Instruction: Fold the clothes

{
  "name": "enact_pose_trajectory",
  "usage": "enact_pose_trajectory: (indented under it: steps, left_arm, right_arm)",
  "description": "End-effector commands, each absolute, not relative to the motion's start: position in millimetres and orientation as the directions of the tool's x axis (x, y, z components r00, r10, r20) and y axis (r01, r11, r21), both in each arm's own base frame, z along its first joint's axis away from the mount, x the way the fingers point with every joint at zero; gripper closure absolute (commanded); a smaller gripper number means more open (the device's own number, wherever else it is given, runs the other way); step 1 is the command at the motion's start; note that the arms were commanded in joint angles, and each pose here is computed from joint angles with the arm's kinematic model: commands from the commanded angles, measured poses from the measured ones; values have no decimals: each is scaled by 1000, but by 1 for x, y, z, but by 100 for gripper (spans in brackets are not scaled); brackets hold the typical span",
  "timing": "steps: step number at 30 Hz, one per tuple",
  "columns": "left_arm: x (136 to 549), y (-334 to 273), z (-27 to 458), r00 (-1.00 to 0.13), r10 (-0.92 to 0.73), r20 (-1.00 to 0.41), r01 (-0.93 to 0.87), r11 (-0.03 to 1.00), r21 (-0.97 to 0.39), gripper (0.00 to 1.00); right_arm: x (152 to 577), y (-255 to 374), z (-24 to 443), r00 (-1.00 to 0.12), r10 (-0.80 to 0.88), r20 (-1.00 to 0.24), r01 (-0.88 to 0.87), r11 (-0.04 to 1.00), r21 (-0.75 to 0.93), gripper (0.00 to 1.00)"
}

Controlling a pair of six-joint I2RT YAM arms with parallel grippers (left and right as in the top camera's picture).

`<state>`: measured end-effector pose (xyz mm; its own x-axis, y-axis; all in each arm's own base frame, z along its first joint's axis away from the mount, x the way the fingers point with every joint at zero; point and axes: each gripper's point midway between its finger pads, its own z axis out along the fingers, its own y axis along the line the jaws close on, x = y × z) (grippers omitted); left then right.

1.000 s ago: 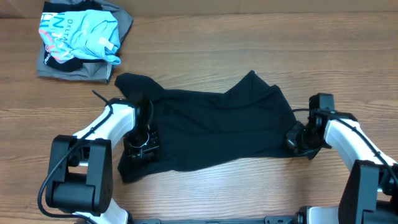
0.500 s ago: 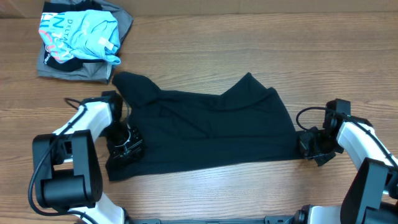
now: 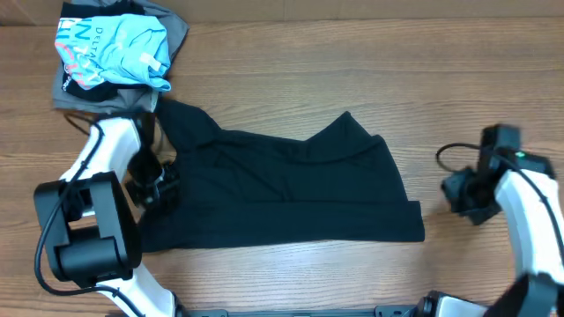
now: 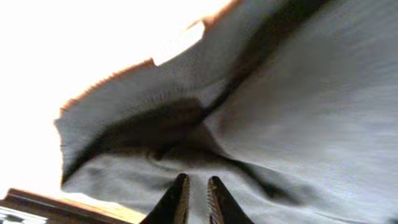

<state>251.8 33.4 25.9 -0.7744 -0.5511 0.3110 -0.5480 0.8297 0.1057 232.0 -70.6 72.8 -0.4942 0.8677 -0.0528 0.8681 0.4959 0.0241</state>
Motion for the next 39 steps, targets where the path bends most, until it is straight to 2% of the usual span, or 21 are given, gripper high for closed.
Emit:
enact_pose_trajectory:
  steps: [1,2,4,5,6,8,11,16,24,32,37,39]
  left_arm:
    - [290,47,73,-823,-548,151,-543,836,78,80]
    - [297,44,83,-831,-542,122,-540,840,54,76]
    - [310,35,96,-857,-508,82,-510,860,-6,63]
    - [324,19,106,-890,-454,43,-456,885,-90,17]
    - [333,9,110,-900,-435,19,-433,891,-136,0]
    - [349,-5,113,-912,-410,-22,-398,896,-198,0]
    - [368,-14,110,-903,-426,-65,-399,884,-242,0]
    - [385,-26,91,-873,-488,-9,-460,829,-318,0]
    - [389,-30,67,-822,-565,72,-556,770,-312,0]
    - [399,-30,42,-773,-625,107,-624,720,-303,0]
    - [416,-32,34,-763,-640,87,-626,700,-343,0]
    - [422,-33,36,-766,-639,69,-615,698,-367,5]
  right_arm:
    - [280,-65,147,-596,778,-197,738,628,246,80]
    - [289,-58,159,-623,754,-209,693,656,298,66]
    - [304,-48,175,-649,724,-232,630,683,369,45]
    - [317,-40,184,-657,709,-257,585,694,420,28]
    - [324,-34,188,-665,696,-271,555,703,444,22]
    - [335,-23,189,-685,671,-284,511,720,469,16]
    - [346,-4,180,-722,633,-277,473,745,470,14]
    - [356,25,146,-795,570,-207,445,781,438,9]
    - [354,37,100,-836,543,-83,478,793,377,7]
    - [356,37,98,-835,543,-85,478,793,377,7]
    - [356,37,98,-835,543,-86,477,794,377,6]
    - [356,36,98,-835,543,-88,478,795,374,6]
